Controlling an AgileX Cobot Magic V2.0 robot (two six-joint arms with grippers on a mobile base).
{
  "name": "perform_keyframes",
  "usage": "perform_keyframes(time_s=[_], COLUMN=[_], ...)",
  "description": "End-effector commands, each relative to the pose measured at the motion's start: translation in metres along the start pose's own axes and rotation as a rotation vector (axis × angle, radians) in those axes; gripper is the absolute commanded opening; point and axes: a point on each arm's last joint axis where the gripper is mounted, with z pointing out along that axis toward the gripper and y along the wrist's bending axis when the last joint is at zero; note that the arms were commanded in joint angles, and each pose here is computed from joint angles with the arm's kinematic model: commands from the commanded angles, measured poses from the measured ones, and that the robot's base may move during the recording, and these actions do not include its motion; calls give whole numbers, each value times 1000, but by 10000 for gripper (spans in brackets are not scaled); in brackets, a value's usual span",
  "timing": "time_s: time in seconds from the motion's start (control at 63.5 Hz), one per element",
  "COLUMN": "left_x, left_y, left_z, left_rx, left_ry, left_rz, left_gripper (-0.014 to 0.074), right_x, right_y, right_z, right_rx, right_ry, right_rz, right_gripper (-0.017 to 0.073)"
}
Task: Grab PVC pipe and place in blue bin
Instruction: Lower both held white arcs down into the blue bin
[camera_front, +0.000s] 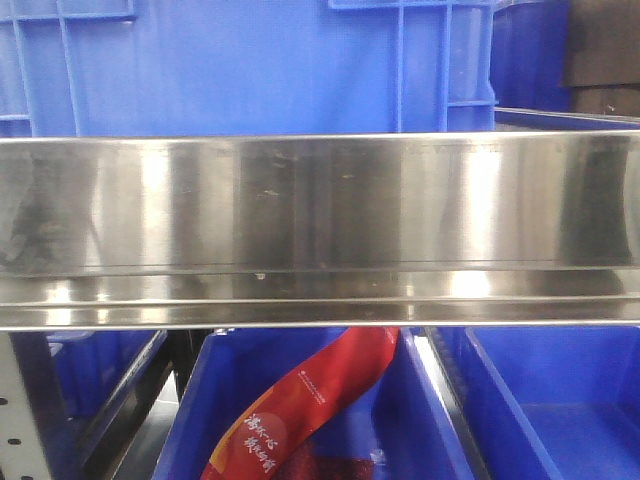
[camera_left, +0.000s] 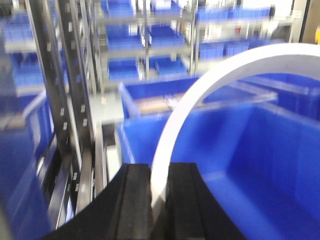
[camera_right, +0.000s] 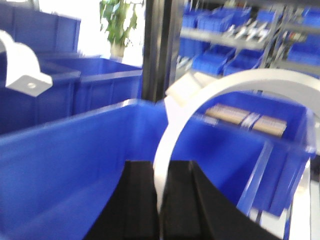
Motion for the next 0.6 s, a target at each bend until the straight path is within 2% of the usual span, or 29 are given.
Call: perform_keyframes(time_s=[0.0, 0.346, 0.583], left_x=[-11, -18, -9], left_y=[-4, -25, -28], left_z=[3, 34, 52], left_rx=[14, 91, 95], left_ry=[-74, -59, -24], left_rz=[-2, 10, 12], left_gripper=[-111, -111, -111], right_x=[-6, -2, 5], right_y=[-2, -4, -5], right_z=[2, 14, 24], right_rx=[25, 47, 54], right_ry=[-63, -82, -72], right_rz=[-9, -6, -6], right_gripper=[-162, -162, -162])
